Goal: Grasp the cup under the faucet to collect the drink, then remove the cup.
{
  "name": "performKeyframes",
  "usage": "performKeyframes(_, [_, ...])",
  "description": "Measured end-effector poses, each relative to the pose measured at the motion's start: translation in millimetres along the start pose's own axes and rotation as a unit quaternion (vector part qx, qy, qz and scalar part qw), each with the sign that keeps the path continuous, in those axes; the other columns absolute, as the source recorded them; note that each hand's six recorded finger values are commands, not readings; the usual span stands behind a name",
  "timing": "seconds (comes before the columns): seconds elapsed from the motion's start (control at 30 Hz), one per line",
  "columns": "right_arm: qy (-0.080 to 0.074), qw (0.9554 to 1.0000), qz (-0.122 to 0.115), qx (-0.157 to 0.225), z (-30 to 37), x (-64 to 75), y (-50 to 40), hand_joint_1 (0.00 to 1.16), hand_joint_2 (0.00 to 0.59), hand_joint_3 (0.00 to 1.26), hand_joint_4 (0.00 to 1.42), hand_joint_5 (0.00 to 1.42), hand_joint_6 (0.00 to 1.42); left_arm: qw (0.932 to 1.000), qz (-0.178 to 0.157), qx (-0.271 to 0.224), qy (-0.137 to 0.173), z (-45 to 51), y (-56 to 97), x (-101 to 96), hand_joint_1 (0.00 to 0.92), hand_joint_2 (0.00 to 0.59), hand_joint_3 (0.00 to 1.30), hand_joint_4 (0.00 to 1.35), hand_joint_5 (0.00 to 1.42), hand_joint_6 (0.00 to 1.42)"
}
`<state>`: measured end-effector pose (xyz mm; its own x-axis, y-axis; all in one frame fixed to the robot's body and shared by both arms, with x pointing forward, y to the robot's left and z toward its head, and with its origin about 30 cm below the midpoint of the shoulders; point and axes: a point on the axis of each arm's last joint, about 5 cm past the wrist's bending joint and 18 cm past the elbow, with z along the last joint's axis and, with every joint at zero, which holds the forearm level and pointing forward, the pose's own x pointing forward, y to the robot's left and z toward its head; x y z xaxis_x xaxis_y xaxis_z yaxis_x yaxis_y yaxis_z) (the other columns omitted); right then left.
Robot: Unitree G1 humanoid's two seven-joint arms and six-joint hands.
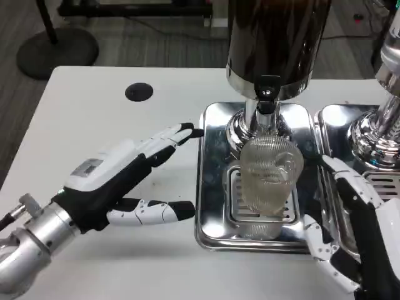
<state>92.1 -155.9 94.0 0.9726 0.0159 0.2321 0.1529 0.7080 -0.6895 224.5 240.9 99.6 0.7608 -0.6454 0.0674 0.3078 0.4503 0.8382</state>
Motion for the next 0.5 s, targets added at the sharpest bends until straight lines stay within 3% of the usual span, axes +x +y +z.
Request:
performKeyframes(0.2, [0.008,1.0000,-0.001,0.004,-0.4,5.6,-6.2,0.51,0.520,0.24,0.19,0.23,0.33,1.0000,-0.005,0.002,0.000,2.3,-3.2,-7.4,0.000,0.075,0.09,0.00,0.04,0.11])
performKeyframes(0.5, [0.003,0.9999,0.005,0.010,1.6,13.7,-8.9,0.51,0.520,0.24,0.20,0.26,0.35,0.9999,-0.006,0.015,0.002,6.5,-4.7,-15.8,0.000,0.080,0.09,0.00,0.03,0.11])
